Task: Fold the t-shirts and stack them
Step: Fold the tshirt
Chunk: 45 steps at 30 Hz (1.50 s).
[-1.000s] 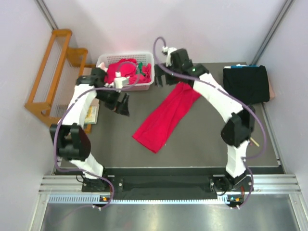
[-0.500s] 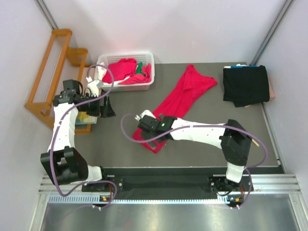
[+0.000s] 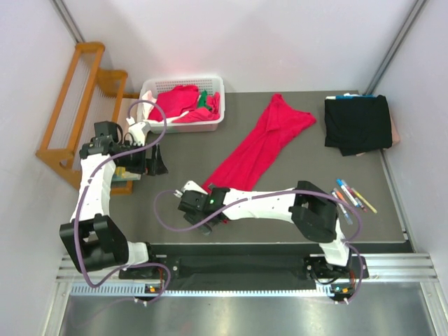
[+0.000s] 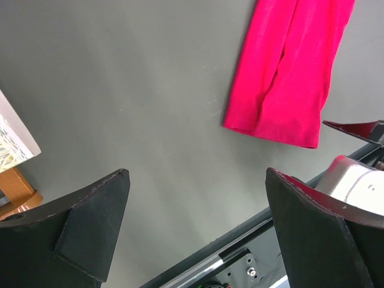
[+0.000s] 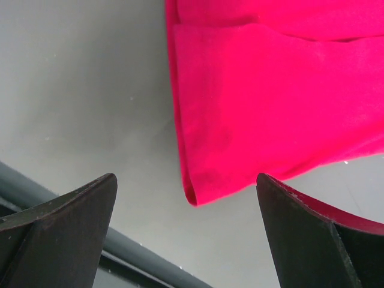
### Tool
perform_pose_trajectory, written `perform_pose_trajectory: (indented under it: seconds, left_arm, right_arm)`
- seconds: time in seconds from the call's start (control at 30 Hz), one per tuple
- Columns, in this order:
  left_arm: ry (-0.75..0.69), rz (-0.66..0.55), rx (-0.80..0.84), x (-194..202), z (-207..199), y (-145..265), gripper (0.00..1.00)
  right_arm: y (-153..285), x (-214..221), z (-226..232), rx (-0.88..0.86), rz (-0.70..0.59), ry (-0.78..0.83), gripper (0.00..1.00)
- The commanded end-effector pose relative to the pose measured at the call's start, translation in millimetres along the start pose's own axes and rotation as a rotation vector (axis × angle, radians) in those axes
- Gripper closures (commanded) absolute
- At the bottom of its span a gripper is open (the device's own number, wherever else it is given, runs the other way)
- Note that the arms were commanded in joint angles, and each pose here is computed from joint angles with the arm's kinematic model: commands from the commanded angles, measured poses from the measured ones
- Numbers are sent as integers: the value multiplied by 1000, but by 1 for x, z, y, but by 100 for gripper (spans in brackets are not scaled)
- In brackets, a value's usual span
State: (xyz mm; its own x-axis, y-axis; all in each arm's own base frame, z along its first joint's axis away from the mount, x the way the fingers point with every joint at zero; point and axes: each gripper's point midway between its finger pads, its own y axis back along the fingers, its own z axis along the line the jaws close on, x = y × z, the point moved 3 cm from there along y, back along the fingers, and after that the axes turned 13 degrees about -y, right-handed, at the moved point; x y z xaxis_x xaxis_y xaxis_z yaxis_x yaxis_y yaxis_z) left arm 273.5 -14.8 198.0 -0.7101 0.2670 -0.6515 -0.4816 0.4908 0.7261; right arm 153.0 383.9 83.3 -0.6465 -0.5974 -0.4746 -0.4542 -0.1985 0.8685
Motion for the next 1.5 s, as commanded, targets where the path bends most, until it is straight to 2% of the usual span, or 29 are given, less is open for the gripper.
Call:
perform_pose_trajectory:
  seconds: [0.0,0.13,0.47,1.1,1.17,1.23,1.47]
  left_arm:
    - [-55,-55,-31,-10,0,7,1]
    - [-72,-48,-50,-9,2,9,1]
    - [-68,-28,-63,-1,6,4,1]
    - [-72,-10,-74,5,11,-1,1]
    - [-78,-8,-77,6,11,-1,1]
    - [-83,-8,-78,6,10,-1,1]
    - [-92,-1,-98,8,13,1,1]
  right_arm:
    - [-3,-20,9,-16,-52,-21,1]
    - [-14,-26,2,-16,-46,-49,1]
    - [-38,-45,-25,-27,-52,-115,8]
    - [-47,-43,-4,-95,-11,-105,11]
    - [-48,-42,-3,-97,-7,-106,13]
    - [-51,-40,-5,-91,-1,-106,21]
    - [-66,-32,-20,-70,28,-129,28]
